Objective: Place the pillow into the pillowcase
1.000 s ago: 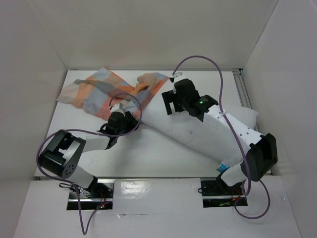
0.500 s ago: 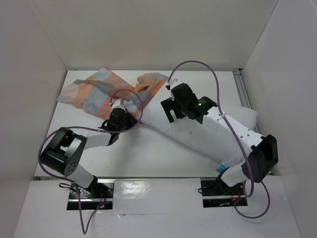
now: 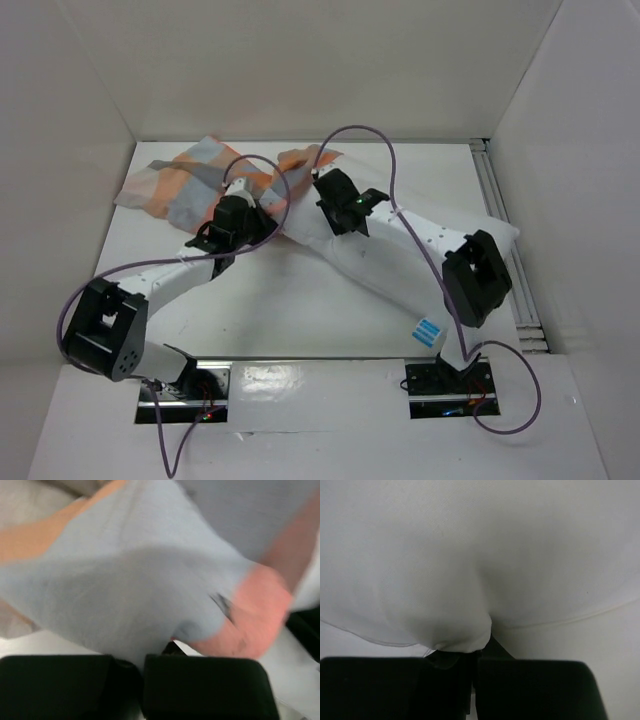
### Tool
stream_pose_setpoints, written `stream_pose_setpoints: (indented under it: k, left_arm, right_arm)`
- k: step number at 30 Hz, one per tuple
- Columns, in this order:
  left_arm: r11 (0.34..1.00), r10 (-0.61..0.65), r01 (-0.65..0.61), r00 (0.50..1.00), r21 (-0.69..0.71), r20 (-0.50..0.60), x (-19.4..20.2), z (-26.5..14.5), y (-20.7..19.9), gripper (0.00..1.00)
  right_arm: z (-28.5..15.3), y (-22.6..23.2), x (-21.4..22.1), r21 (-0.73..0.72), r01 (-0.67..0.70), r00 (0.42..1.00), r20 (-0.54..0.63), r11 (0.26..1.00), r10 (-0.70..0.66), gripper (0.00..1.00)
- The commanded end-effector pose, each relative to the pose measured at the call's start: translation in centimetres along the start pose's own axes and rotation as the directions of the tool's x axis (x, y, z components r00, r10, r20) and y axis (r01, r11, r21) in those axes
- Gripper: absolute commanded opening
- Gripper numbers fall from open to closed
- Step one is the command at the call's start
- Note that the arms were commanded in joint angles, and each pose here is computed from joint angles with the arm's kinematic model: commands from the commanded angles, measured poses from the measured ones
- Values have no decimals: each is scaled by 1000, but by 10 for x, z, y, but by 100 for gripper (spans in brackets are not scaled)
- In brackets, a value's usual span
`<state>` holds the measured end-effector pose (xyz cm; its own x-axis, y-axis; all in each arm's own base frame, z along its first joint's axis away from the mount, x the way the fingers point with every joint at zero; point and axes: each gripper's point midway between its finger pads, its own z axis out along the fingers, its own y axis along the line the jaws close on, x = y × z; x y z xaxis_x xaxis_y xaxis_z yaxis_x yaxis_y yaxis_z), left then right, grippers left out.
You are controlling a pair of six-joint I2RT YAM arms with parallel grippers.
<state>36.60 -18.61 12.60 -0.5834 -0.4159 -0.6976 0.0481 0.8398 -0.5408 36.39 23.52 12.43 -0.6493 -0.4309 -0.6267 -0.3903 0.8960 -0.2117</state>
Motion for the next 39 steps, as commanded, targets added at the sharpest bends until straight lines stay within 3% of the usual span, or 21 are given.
stream_pose_setpoints:
  k: [1, 2, 3, 6, 8, 10, 13, 15, 17, 19, 24, 27, 30, 32, 35, 36, 39]
  left_arm:
    - [971, 75, -78, 997, 227, 22, -46, -14, -70, 0]
    - [967, 80, -72, 996, 245, -25, -45, -5, -78, 0]
    - [948, 96, -92, 995, 306, 3, -72, -9, -107, 0]
    - [901, 128, -79, 988, 427, -87, -73, -13, -140, 0]
    - [855, 148, -98, 987, 510, -59, -93, -29, -168, 0]
    - [822, 188, -137, 982, 553, -36, -106, -40, -184, 0]
    - [816, 226, -137, 970, 562, -92, -102, -43, -183, 0]
    - [786, 237, -120, 964, 607, -117, -101, -50, -184, 0]
    - [776, 255, -69, 943, 628, -212, -72, -52, -173, 0]
    - [768, 255, -30, 930, 640, -263, -54, -59, -167, 0]
    - [808, 191, 97, 890, 581, -414, 2, -67, -131, 0]
    - [800, 161, 146, 883, 582, -442, 10, -76, -134, 0]
    - [759, 200, 137, 881, 637, -428, 3, -88, -158, 0]
    - [752, 222, 137, 869, 645, -443, 0, -98, -167, 22]
    - [735, 278, 26, 900, 678, -337, -33, -112, -182, 70]
    - [743, 289, -7, 905, 669, -312, -45, -116, -181, 80]
    - [763, 277, -38, 921, 646, -274, -71, -127, -175, 72]
  right_arm:
    - [19, 2, -78, -84, -171, 964, 192, 982, 185, 0]
    - [26, 0, -93, -98, -199, 950, 224, 975, 217, 0]
    - [27, -7, -108, -100, -231, 935, 251, 968, 249, 0]
    - [11, -48, -172, -122, -337, 855, 376, 934, 357, 0]
    - [-15, -76, -214, -116, -380, 787, 481, 918, 386, 0]
    - [-30, -88, -229, -109, -388, 760, 524, 915, 385, 0]
    - [-38, -96, -236, -115, -385, 746, 546, 916, 382, 0]
    - [-17, -86, -211, -105, -370, 790, 487, 923, 372, 0]
    - [13, -76, -169, -80, -369, 839, 400, 926, 369, 0]
    - [13, -75, -154, -85, -384, 835, 393, 919, 385, 0]
    - [38, -17, -81, -160, -367, 886, 239, 916, 397, 0]
    - [40, 13, -52, -231, -400, 880, 175, 887, 442, 0]
    - [30, 22, -49, -316, -448, 832, 194, 836, 520, 0]
    - [22, 25, -54, -333, -440, 827, 212, 834, 521, 0]
    - [13, 23, -52, -318, -440, 826, 222, 840, 517, 0]
    - [9, 22, -52, -320, -440, 824, 227, 839, 519, 0]
    - [2, 23, -51, -322, -435, 825, 232, 841, 516, 0]
